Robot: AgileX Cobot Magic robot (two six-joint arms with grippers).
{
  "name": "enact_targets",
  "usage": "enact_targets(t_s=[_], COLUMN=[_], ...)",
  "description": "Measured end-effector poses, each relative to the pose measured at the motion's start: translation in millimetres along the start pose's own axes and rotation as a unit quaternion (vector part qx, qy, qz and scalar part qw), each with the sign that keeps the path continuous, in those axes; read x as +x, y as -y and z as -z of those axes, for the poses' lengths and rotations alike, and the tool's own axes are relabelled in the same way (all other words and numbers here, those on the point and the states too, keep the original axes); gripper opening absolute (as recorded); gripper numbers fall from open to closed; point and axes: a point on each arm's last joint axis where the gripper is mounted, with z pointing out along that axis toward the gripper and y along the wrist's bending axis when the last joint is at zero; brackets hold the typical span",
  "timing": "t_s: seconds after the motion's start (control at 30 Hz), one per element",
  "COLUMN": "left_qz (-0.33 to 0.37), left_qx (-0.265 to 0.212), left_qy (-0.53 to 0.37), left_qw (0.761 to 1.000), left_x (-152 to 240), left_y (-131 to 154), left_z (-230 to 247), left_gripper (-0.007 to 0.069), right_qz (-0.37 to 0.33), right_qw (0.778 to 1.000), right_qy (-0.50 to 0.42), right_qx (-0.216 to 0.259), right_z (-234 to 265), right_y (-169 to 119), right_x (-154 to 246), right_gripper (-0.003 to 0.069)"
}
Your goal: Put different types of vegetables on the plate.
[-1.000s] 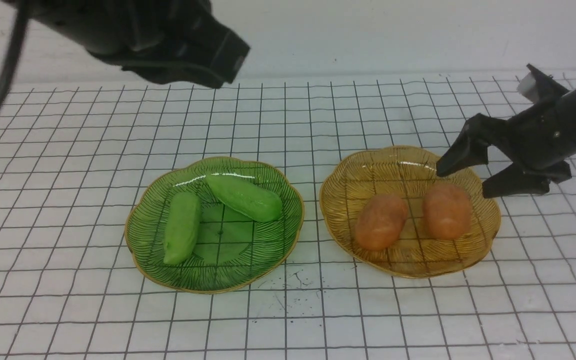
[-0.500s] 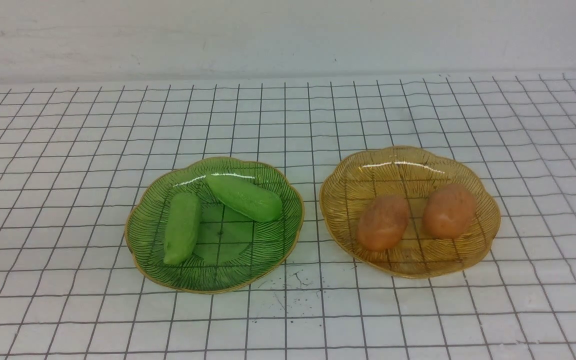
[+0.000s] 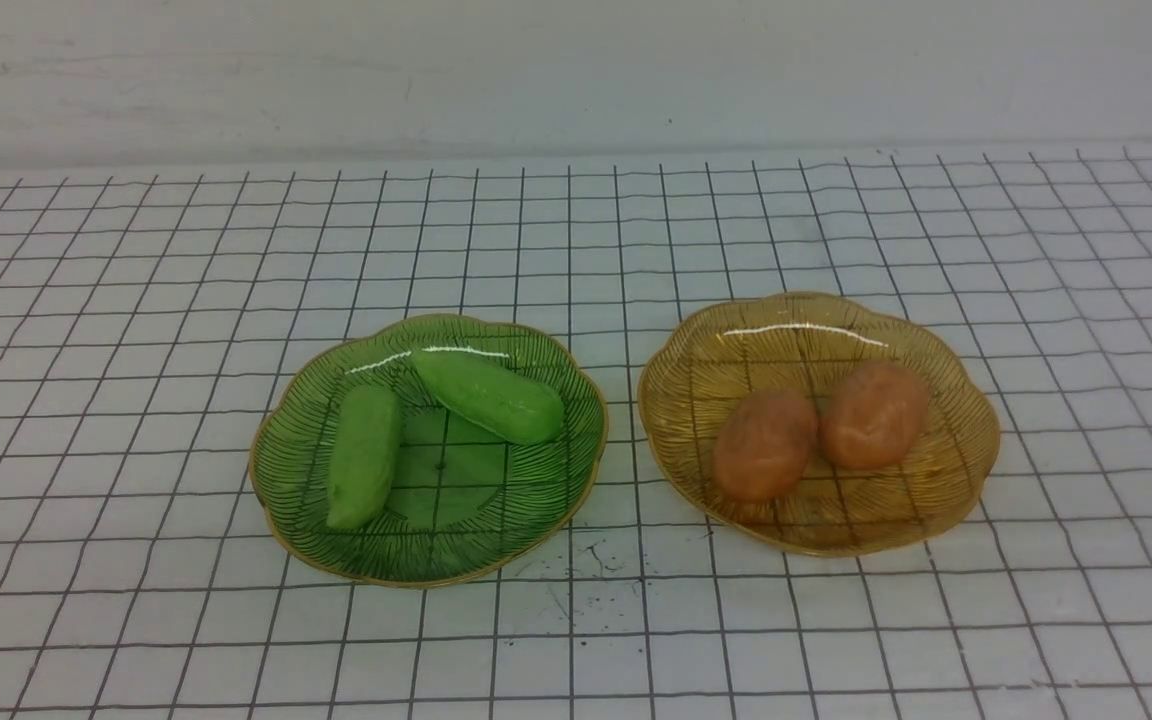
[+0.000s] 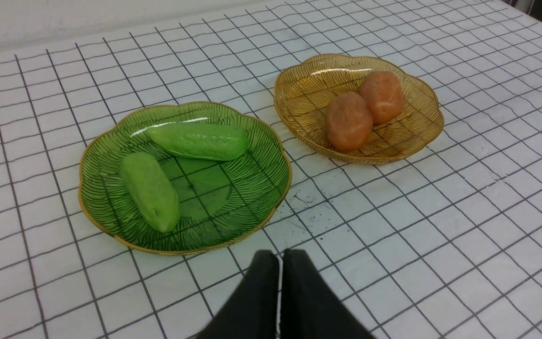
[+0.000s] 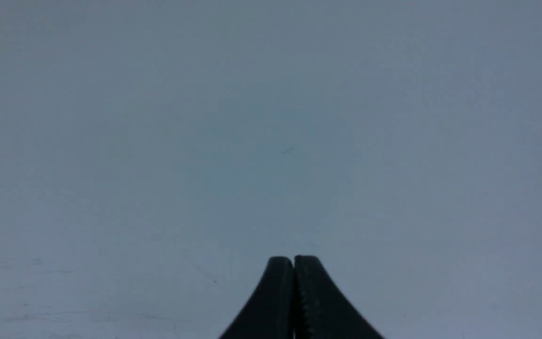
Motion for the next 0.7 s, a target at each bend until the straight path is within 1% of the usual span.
enact_targets(t_s=[0.13, 0.2, 0.27, 0.7], left_qz=[0.002, 0.009, 0.013, 0.015], left_qx=[0.003, 0.006, 0.011, 0.012], left_qy=[-0.002, -0.002, -0.001, -0.002], left_qw=[1.0, 1.0, 1.0, 1.0], left_x=[0.8, 1.2, 1.1, 1.1], left_y=[0.3, 1.0, 1.9, 2.2], left_z=[-0.7, -0.4, -0.4, -0.4], left_gripper=[-0.0008, -0.0008, -0.0008, -0.0008], right_qz=[-0.001, 0.0, 0.0, -0.003], right_qw=[0.999, 0.99, 0.985, 0.983], right_qy=[0.053, 0.137, 0.17, 0.177], right_qx=[0.013, 0.026, 0.034, 0.037], right_z=[14.1, 29.9, 31.8, 31.2], right_y=[4.0, 6.4, 8.2, 9.3], right_x=[14.7, 13.0, 9.2, 10.1], right_gripper=[-0.0014, -0.0014, -0.0014, -0.0014])
